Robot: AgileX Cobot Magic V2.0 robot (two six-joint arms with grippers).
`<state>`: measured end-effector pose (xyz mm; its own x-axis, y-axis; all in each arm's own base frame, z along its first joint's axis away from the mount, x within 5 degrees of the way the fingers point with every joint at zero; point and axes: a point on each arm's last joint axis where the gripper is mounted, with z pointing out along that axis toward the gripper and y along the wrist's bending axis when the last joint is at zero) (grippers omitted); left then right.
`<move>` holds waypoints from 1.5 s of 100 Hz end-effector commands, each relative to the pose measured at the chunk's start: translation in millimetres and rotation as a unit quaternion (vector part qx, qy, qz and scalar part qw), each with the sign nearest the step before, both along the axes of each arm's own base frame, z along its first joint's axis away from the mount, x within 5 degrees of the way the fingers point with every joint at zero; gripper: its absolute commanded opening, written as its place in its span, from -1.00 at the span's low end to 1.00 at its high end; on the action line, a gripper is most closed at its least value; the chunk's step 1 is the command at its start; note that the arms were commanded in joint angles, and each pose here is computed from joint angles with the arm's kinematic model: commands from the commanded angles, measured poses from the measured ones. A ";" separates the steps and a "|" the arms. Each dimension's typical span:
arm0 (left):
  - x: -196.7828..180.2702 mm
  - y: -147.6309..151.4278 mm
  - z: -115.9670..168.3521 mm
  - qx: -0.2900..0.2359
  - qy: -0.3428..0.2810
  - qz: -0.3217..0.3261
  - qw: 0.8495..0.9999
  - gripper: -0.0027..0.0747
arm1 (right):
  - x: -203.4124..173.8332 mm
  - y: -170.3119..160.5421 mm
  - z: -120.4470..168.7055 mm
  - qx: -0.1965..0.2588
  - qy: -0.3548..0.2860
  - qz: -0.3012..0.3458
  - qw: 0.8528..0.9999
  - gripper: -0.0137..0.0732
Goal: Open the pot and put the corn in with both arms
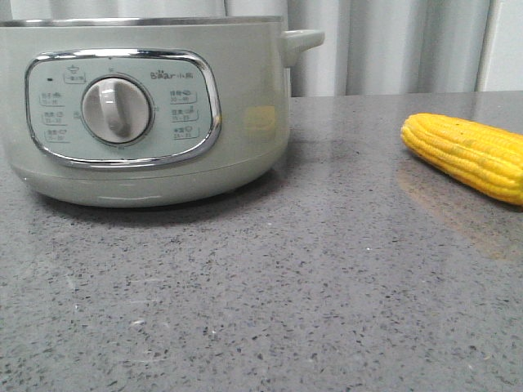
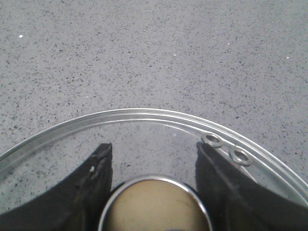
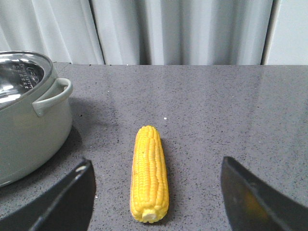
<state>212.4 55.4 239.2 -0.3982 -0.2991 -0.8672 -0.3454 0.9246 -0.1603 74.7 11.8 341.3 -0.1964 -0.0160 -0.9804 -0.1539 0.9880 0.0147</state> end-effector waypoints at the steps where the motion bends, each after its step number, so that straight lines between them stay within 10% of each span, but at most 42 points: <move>1: 6.2 4.1 15.6 0.011 -0.048 0.014 0.999 -0.61 | 4.3 0.1 18.1 -0.001 -0.051 -0.002 0.999 0.41; 34: 7.3 3.4 14.2 0.010 -0.045 0.012 0.999 0.11 | 35.2 8.4 15.4 0.045 -0.013 0.007 0.999 0.41; 65: -3.0 -10.9 35.5 0.019 -0.093 -0.014 0.995 0.14 | 102.5 20.9 1.0 0.033 0.143 0.007 0.989 0.41; 112: -90.9 -38.2 109.7 0.047 -0.287 -0.056 0.955 0.13 | 197.4 37.3 -61.6 -0.021 0.351 0.016 0.936 0.37; 134: -109.4 -43.1 115.9 0.048 -0.310 -0.069 0.947 0.13 | 201.5 42.7 -42.6 0.011 0.340 0.024 0.940 -0.87; 150: -117.1 -51.7 117.4 0.036 -0.317 -0.107 0.941 0.07 | 193.6 71.5 30.8 0.045 0.208 0.084 0.974 -0.85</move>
